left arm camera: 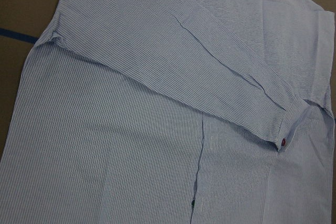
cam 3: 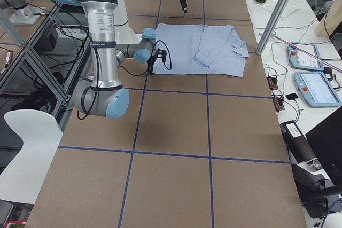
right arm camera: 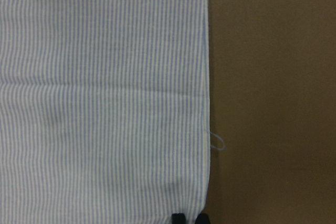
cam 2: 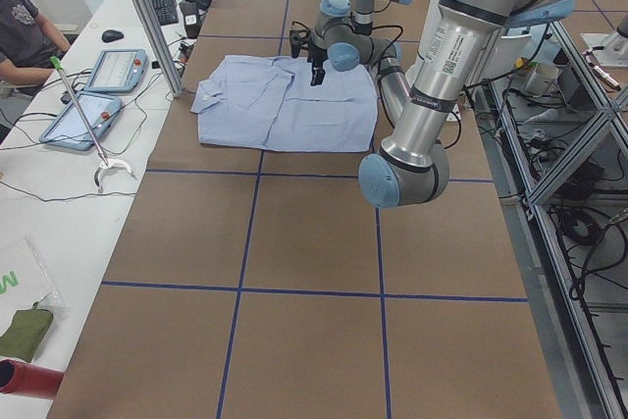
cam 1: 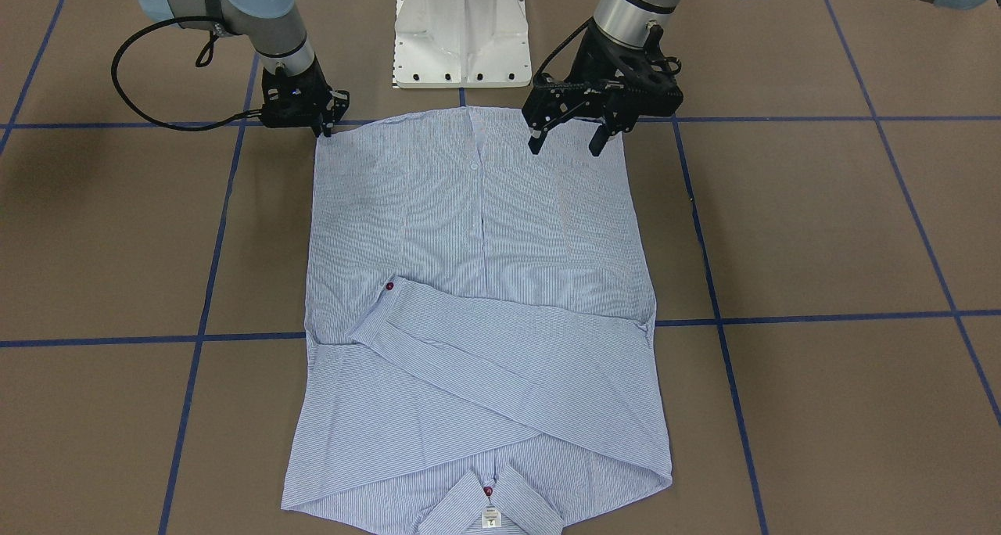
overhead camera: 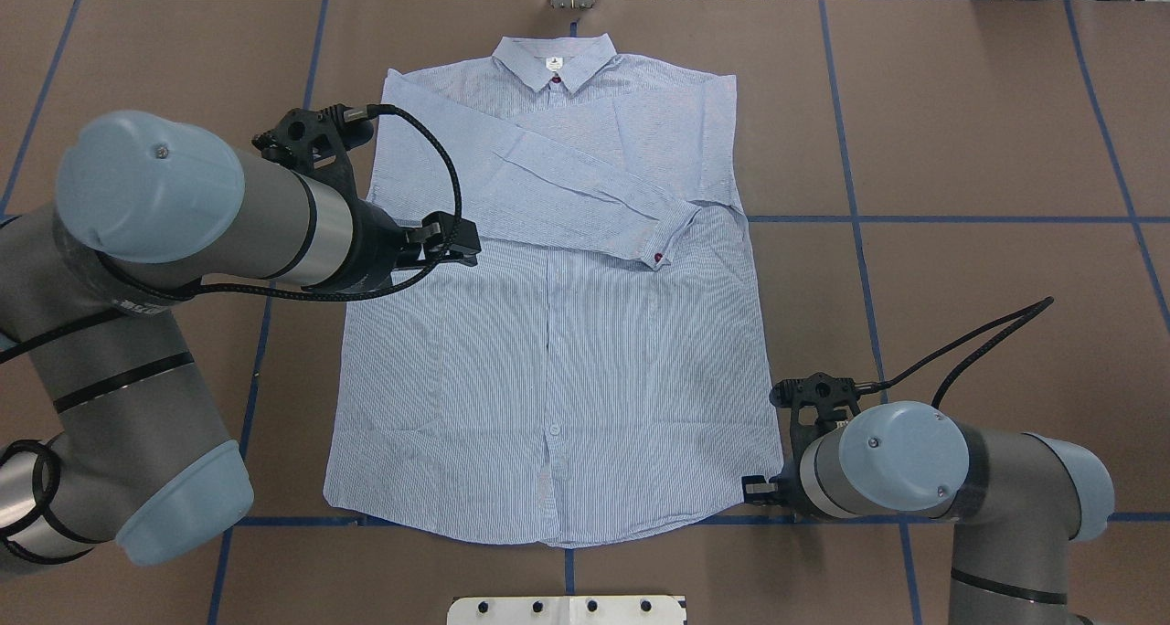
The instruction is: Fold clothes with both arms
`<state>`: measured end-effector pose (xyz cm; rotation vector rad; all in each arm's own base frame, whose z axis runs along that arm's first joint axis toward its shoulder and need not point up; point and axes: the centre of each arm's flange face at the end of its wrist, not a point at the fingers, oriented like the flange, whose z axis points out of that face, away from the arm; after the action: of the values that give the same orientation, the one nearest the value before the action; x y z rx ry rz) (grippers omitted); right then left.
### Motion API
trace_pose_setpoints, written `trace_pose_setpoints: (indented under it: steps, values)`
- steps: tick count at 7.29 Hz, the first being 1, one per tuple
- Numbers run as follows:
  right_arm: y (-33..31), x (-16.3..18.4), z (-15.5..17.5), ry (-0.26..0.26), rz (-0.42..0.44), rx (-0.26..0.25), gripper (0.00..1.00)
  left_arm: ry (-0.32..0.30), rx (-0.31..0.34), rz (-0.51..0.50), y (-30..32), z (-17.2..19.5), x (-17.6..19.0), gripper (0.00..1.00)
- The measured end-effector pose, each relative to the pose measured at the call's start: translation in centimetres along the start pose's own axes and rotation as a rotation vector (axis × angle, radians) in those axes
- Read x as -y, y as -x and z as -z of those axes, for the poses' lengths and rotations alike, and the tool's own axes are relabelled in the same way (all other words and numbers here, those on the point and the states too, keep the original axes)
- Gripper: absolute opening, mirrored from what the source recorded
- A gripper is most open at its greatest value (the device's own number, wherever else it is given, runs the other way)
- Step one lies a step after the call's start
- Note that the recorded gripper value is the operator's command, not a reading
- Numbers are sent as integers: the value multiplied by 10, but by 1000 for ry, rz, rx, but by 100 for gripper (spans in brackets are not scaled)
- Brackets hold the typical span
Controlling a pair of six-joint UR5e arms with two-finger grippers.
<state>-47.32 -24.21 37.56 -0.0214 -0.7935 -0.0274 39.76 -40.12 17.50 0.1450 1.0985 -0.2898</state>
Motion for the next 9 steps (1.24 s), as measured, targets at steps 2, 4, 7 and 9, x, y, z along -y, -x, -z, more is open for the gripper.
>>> trace_pose_setpoints:
  steps: [2,4,7,9]
  values:
    - [1,0,3,-2,0,6,0,-1,2,1,1,0,1,99]
    - [1,2,6,-4,-2,10,0,-1,9,2,4,-2,1,99]
    - [6,4,25,-23,-52,46,0,26,69,11,41,-15,-13,99]
    - [10,5,44,-31,-76,81,0,65,144,39,79,-39,-58,99]
